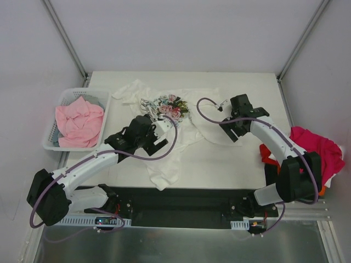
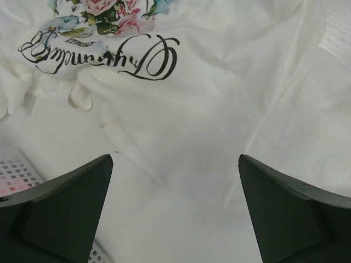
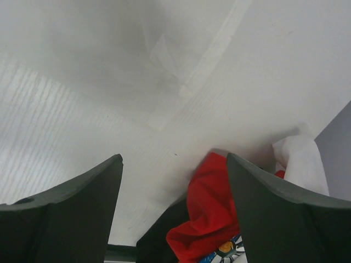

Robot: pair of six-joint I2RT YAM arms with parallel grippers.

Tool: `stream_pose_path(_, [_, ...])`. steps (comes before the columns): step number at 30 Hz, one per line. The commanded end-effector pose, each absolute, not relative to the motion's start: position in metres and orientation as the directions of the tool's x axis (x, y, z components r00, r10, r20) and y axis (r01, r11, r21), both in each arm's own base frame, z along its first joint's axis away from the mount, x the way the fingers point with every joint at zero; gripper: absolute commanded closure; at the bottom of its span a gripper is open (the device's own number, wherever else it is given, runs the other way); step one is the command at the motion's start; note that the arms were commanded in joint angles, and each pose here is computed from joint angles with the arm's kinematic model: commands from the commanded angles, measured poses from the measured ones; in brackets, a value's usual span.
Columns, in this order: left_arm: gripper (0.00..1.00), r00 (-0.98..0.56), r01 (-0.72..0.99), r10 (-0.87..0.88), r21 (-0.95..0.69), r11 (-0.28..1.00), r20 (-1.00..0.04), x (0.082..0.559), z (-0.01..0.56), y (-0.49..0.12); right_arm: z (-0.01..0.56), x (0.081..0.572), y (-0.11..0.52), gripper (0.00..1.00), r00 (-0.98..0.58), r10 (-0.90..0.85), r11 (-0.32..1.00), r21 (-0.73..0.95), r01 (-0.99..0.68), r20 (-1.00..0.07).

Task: Fold and stack the t-shirts
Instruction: Flatten the tshirt out

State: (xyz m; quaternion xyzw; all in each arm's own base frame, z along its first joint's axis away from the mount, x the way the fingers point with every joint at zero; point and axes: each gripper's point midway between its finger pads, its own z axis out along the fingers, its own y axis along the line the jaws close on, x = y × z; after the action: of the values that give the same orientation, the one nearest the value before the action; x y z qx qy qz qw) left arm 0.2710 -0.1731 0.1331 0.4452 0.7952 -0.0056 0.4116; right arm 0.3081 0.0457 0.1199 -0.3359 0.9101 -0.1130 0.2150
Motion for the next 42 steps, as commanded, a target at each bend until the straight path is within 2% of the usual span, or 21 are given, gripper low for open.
stream_pose_path(1, [0.01,-0.239,0.74,0.726,0.363,0.566,-0.645,0.26,0.127,-0.171,0.105,0.312,0.06,0.2,-0.681,-0.661,0.749,-0.321,-0.579,-0.316])
stream_pose_path(12, [0.01,-0.238,0.744,0.776,0.403,0.533,-0.584,0.279,0.114,-0.177,0.075,0.325,0.058,0.23,-0.688,-0.684,0.727,-0.305,-0.615,-0.243])
stream_pose_path(22, [0.01,-0.237,0.736,0.79,0.426,0.526,-0.566,0.295,0.098,-0.184,0.058,0.351,0.062,0.41,-0.693,-0.687,0.725,-0.264,-0.636,-0.217])
stream_pose_path(36, [0.02,-0.263,0.742,0.801,0.418,0.524,-0.538,0.299,0.074,-0.185,0.04,0.37,0.062,0.55,-0.701,-0.68,0.733,-0.223,-0.643,-0.216])
stream_pose_path(39, [0.02,-0.268,0.742,0.803,0.418,0.525,-0.532,0.299,0.069,-0.185,0.035,0.372,0.06,0.66,-0.706,-0.676,0.737,-0.218,-0.64,-0.212])
stream_pose_path(42, [0.03,-0.278,0.742,0.798,0.408,0.532,-0.535,0.299,0.066,-0.185,0.034,0.373,0.059,0.86,-0.71,-0.673,0.739,-0.22,-0.636,-0.207])
